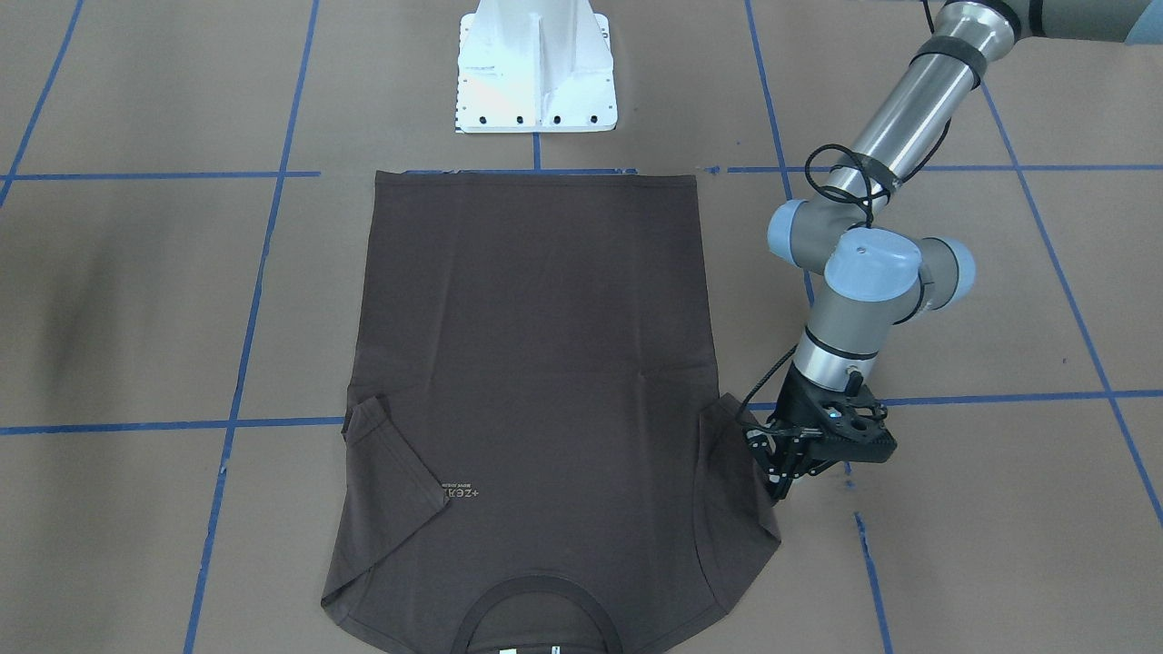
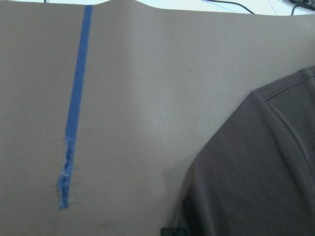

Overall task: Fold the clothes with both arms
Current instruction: 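Fold the sleeve nearest the left gripper inward onto the shirt body, then lower both grippers toward the shirt hem nearest the robot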

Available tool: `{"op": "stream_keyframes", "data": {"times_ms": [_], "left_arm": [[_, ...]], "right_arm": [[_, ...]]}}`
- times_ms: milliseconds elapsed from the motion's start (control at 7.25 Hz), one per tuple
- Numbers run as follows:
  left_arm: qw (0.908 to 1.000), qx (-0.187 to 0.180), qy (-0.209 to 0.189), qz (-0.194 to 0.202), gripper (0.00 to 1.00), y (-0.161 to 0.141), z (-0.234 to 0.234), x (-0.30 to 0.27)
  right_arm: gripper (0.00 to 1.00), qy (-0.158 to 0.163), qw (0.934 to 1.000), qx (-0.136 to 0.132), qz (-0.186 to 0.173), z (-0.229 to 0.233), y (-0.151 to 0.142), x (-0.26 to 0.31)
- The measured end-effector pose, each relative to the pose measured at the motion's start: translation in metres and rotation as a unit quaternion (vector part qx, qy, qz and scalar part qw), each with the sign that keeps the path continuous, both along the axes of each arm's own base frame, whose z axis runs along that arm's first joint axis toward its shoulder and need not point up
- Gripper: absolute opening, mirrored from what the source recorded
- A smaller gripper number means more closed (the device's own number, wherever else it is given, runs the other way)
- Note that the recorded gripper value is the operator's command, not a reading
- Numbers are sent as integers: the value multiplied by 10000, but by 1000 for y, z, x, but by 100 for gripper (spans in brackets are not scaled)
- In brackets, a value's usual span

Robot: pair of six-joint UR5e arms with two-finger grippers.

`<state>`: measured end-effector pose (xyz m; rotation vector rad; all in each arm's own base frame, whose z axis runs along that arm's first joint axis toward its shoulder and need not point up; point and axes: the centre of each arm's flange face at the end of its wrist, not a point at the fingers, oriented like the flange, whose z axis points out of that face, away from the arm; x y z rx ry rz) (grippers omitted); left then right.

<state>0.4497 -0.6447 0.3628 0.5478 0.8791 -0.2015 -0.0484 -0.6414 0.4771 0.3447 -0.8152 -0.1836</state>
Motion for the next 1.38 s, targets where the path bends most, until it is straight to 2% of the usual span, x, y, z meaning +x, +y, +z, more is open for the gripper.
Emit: {"op": "stream_keyframes", "data": {"times_ms": [276,414,552,828,1104,1380], "left_arm": [[9992,-396,-94,-43,0,5,-66,38],[9987,-501,-99,-87,88,11,-80,52],[9983,-564,-83,-127,100,14,-85,59],[9990,-432,-150,-4,100,18,-90,60],[9992,-71,-57,397,100,37,-110,46],[9960,253,334,786,100,82,-127,9]], "right_arm": [[100,-5,10000,-12,12,0,0,0],[100,-7,10000,-11,13,-1,0,0],[100,-9,10000,-8,14,-2,-1,-1],[100,-53,9999,-66,63,-8,-2,-7],[100,-280,9974,-545,384,-27,3,-38],[100,-439,9909,-1002,781,-58,36,-91]]}}
